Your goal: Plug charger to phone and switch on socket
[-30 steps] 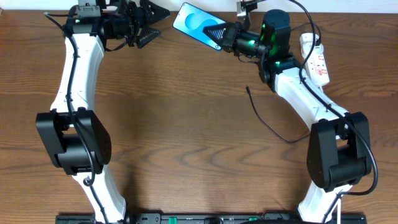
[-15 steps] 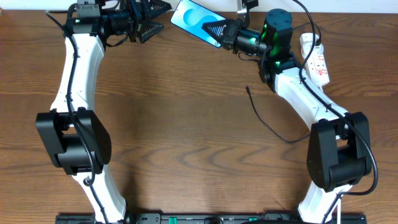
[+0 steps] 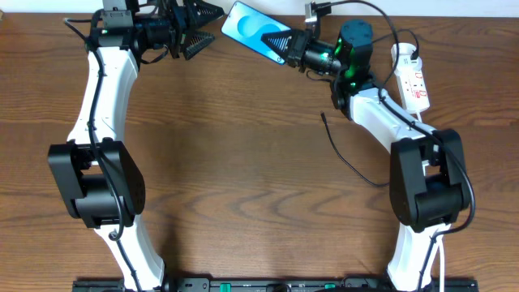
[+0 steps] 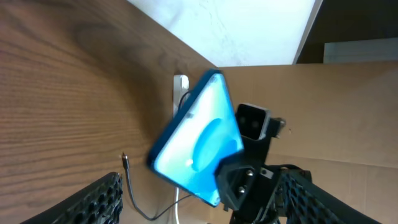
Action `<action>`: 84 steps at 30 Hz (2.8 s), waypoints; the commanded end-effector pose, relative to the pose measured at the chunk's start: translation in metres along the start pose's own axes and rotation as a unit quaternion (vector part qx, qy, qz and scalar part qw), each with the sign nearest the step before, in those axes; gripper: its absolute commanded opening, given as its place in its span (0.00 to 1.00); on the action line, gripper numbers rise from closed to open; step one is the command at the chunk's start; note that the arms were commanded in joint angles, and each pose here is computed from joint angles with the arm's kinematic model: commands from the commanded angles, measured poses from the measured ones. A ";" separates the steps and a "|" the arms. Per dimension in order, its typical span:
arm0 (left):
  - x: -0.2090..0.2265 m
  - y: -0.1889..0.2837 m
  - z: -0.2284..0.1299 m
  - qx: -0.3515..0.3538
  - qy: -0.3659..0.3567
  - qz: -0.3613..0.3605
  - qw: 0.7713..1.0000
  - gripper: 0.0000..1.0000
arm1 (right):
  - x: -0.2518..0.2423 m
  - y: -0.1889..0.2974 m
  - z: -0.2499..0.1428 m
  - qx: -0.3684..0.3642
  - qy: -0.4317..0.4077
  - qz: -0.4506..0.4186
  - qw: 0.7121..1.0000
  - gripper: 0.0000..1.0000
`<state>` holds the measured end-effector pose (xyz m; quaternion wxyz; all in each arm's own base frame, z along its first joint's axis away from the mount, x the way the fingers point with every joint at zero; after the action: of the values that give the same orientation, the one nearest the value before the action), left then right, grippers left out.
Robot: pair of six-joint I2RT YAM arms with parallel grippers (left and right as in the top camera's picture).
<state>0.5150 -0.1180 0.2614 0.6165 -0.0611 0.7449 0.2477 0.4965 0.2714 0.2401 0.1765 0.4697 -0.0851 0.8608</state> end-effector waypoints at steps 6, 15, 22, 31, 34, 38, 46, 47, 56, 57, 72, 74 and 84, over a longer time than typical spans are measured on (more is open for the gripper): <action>0.026 -0.005 0.006 -0.015 0.023 0.001 1.000 0.81 | 0.012 -0.002 0.005 0.000 0.021 0.016 1.000 0.01; 0.053 -0.014 0.010 -0.020 0.035 -0.027 0.999 0.81 | 0.011 -0.002 0.004 0.002 0.023 0.014 1.000 0.01; 0.037 -0.013 0.011 -0.015 0.006 -0.054 0.998 0.81 | -0.001 -0.003 -0.002 0.009 0.011 0.000 1.000 0.01; 0.035 -0.013 0.011 -0.014 0.007 -0.058 0.998 0.81 | 0.008 -0.008 -0.002 0.007 0.020 0.024 1.000 0.01; 0.035 -0.013 0.011 -0.014 0.007 -0.058 0.998 0.81 | 0.008 -0.009 -0.004 0.012 0.018 0.027 0.999 0.01; 0.035 -0.013 0.011 -0.014 0.007 -0.058 0.998 0.81 | 0.008 -0.011 -0.008 0.018 0.010 0.041 0.999 0.01; 0.034 -0.014 0.010 -0.014 0.007 -0.058 0.998 0.81 | 0.006 -0.017 -0.014 0.020 0.003 0.055 0.998 0.01; 0.034 -0.014 0.010 -0.014 0.007 -0.058 0.998 0.81 | 0.007 -0.017 -0.014 0.020 0.003 0.055 0.998 0.01; 0.022 -0.028 -0.002 0.003 -0.009 -0.071 0.997 0.81 | 0.007 -0.019 -0.016 0.023 0.003 0.056 0.998 0.01; 0.020 -0.031 -0.004 0.006 -0.010 -0.072 0.997 0.81 | 0.007 -0.019 -0.017 0.023 0.003 0.056 0.998 0.01; 0.003 -0.040 -0.010 0.011 0.005 -0.092 0.996 0.81 | 0.009 -0.021 -0.018 0.023 0.006 0.059 0.998 0.01; 0.004 -0.040 -0.009 0.009 0.008 -0.092 0.996 0.81 | 0.009 -0.021 -0.018 0.022 0.006 0.059 0.998 0.01; -0.009 -0.044 -0.011 0.004 0.006 -0.108 0.994 0.81 | 0.018 -0.028 -0.014 -0.001 -0.002 0.065 0.998 0.01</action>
<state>0.5258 -0.1587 0.2425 0.6273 -0.1318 0.7450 0.1847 0.4929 0.2890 0.2317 0.1315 0.4717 -0.1052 0.8655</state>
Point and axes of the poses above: each gripper's point midway between its finger pads, its own y axis back along the fingers, its own x axis along the line the jaws close on, z = x × y, the point moved 1 cm from there along y, back along the fingers, and after that the axes turned 14 degrees about y, right-handed, at the moved point
